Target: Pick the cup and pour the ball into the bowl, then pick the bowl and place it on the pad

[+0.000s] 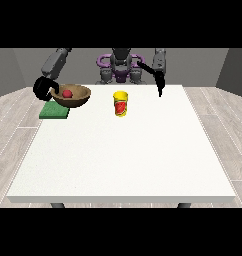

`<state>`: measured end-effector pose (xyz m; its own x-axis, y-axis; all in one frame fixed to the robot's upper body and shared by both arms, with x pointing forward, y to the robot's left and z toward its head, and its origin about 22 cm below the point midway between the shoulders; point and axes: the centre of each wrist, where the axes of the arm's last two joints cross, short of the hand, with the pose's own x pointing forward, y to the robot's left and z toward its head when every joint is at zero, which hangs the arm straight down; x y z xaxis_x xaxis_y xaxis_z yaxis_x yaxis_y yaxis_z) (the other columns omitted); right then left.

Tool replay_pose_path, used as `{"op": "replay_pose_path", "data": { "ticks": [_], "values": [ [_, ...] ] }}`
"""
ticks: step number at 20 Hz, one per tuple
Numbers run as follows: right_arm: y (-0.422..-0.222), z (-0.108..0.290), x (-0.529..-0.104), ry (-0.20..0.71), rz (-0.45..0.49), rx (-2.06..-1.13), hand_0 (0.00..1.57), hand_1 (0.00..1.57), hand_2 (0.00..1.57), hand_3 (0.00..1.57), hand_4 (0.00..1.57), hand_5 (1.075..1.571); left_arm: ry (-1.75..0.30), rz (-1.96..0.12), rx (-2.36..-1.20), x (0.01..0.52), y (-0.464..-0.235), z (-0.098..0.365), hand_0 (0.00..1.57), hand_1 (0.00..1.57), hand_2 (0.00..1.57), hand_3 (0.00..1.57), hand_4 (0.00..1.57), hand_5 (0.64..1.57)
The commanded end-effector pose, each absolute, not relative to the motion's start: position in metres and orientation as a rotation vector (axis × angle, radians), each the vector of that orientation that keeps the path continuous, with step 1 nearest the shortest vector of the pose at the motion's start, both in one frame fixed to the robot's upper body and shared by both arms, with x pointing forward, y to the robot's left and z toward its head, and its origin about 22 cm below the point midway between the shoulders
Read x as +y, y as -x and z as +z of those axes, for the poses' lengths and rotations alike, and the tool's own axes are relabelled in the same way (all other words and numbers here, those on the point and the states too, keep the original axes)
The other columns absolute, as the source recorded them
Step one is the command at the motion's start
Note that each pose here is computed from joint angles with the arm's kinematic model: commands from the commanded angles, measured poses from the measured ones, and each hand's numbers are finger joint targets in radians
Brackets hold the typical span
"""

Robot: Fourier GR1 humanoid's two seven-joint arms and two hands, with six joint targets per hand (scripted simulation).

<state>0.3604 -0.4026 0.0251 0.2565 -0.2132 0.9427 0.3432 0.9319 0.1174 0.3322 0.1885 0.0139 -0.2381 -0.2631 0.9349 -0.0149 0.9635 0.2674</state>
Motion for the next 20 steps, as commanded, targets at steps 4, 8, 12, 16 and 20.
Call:
{"op": "replay_pose_path", "data": {
  "ticks": [4, 8, 12, 16, 20],
  "values": [
    [-0.338, 0.030, -0.446, 0.066, -0.420, -1.334, 1.57, 1.57, 1.57, 0.86, 0.87, 1.571, -0.262, -0.208, -1.888, 0.179, -0.337, 0.017, 0.00, 0.00, 0.00, 0.00, 0.00, 0.716],
    [-0.323, 0.050, -0.486, 0.085, -0.460, -1.437, 1.57, 1.57, 1.57, 0.69, 0.86, 1.570, -0.249, -0.250, -2.042, 0.161, -0.339, 0.053, 0.00, 0.00, 0.00, 0.00, 0.00, 0.710],
    [-0.311, 0.068, -0.513, 0.060, -0.451, -1.496, 1.57, 1.57, 1.57, 0.00, 0.84, 1.568, -0.277, -0.235, -2.108, 0.156, -0.331, 0.071, 0.00, 0.00, 0.00, 0.00, 0.00, 0.703],
    [-0.318, 0.073, -0.512, 0.024, -0.509, -1.595, 1.57, 1.57, 1.57, 0.00, 0.83, 1.570, -0.299, -0.233, -2.179, 0.168, -0.322, 0.085, 0.00, 0.00, 0.00, 0.00, 0.00, 0.705],
    [-0.326, 0.108, -0.522, -0.004, -0.499, -1.671, 1.57, 1.57, 1.57, 0.00, 0.79, 1.567, -0.305, -0.237, -2.232, 0.168, -0.315, 0.101, 0.00, 0.00, 0.00, 0.00, 0.00, 0.694]
  ]
}}
